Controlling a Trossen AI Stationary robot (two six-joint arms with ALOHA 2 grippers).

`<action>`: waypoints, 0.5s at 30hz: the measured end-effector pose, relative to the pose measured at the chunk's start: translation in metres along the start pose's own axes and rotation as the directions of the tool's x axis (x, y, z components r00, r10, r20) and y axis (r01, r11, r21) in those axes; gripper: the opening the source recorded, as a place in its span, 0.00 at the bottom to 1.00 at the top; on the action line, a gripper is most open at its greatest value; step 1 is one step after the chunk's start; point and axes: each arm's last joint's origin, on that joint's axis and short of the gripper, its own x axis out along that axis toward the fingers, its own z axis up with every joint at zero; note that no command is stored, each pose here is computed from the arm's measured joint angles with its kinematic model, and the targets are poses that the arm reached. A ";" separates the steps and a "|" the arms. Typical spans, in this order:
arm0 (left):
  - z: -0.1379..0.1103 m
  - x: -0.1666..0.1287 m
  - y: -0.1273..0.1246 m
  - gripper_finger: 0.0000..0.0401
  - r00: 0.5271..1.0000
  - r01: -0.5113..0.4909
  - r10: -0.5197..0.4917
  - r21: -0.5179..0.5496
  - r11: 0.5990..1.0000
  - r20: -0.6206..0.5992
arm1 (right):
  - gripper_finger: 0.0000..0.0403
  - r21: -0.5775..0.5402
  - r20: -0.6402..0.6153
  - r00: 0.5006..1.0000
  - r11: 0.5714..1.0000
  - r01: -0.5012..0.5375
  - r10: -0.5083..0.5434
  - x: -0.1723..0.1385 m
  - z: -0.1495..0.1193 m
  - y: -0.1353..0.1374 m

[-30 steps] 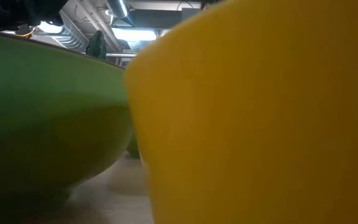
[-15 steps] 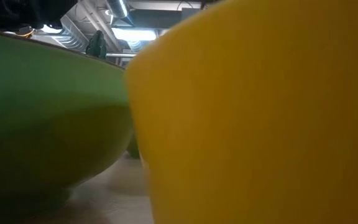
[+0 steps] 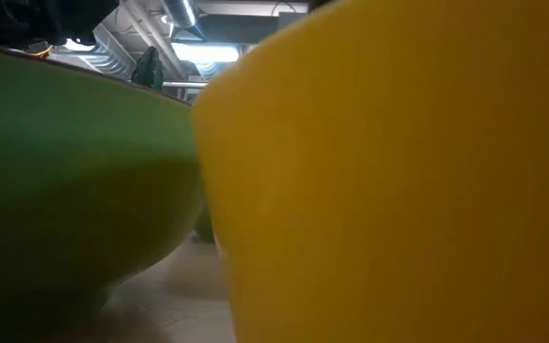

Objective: Pick & Place Mini bowls
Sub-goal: Stack the yellow bowl on the yellow bowl on the shelf

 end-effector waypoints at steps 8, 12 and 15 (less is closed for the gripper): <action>-0.001 0.000 -0.001 0.02 1.000 0.006 -0.006 0.003 1.000 -0.014 | 0.01 -0.032 -0.217 0.973 0.996 -0.088 0.079 0.061 0.014 -0.013; -0.002 0.000 -0.001 0.01 1.000 0.008 -0.008 0.003 1.000 -0.018 | 0.01 -0.002 -0.280 0.956 0.996 -0.093 0.089 0.079 0.004 -0.016; -0.002 0.000 -0.001 0.01 1.000 0.008 -0.008 0.003 1.000 -0.018 | 0.01 0.044 -0.306 0.947 0.996 -0.084 0.093 0.089 -0.005 -0.019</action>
